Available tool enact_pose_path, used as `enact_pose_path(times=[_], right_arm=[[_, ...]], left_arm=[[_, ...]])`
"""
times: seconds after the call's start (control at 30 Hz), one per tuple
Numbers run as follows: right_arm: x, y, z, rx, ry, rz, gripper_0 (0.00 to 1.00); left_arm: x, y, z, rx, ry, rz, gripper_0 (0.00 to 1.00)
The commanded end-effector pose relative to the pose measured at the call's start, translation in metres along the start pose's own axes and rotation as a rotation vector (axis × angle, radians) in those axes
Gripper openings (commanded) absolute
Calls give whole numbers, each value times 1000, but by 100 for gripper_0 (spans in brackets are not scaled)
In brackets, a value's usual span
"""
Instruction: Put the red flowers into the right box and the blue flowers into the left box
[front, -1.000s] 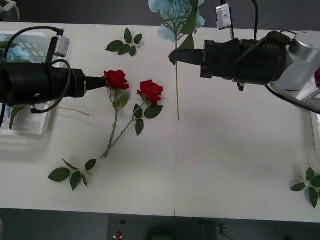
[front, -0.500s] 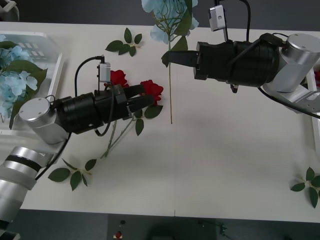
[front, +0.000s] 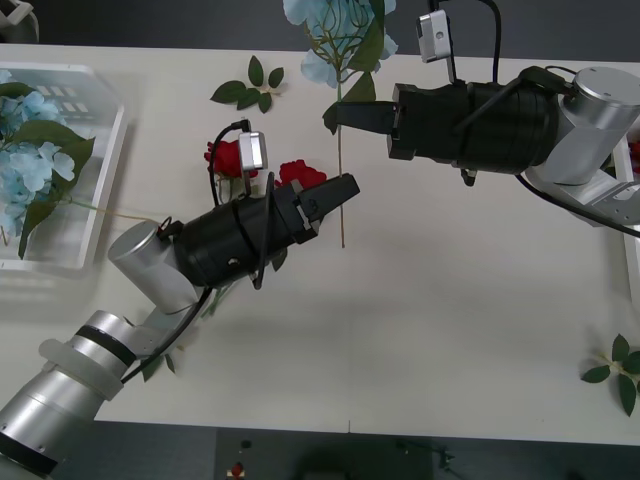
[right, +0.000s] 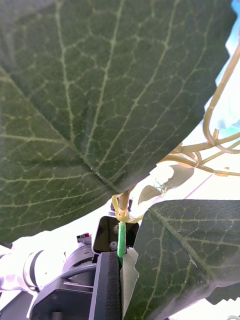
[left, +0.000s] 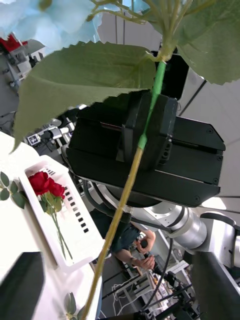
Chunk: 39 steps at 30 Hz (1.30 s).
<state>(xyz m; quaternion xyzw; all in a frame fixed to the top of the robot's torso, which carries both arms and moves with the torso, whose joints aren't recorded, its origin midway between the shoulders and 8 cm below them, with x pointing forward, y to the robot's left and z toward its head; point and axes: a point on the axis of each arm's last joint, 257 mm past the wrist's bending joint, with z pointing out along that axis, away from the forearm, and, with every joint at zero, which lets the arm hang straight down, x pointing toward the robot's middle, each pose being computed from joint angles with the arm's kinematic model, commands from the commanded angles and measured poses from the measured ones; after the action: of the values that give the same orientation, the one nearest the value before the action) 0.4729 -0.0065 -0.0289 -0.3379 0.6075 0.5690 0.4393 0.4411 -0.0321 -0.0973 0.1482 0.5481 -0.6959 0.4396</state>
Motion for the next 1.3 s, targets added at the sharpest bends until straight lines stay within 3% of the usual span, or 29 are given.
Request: enact_pose_path(times=[0.03, 0.63, 0.67, 0.7, 0.73, 1.13, 1.3], right_arm=[[-6, 12, 8, -34, -4, -3, 0], [-6, 12, 9, -37, -5, -1, 0], [-6, 13, 10, -38, -5, -1, 27], [-7, 12, 9, -37, -7, -2, 92], [-5, 12, 9, -36, -5, 1, 100], [-6, 12, 9, -37, -4, -2, 100], [-7, 11, 5, -29, 1, -7, 100]], left_arm=[[-26, -9, 13, 13, -30, 43, 2], [-60, 8, 31, -84, -90, 85, 0], [-61, 8, 31, -85, -92, 84, 0], [-63, 9, 28, -91, -94, 85, 0], [-66, 10, 25, -95, -93, 90, 0], [-104, 29, -32, -195, -19, 223, 0], [-137, 41, -80, -297, 78, 413, 0]])
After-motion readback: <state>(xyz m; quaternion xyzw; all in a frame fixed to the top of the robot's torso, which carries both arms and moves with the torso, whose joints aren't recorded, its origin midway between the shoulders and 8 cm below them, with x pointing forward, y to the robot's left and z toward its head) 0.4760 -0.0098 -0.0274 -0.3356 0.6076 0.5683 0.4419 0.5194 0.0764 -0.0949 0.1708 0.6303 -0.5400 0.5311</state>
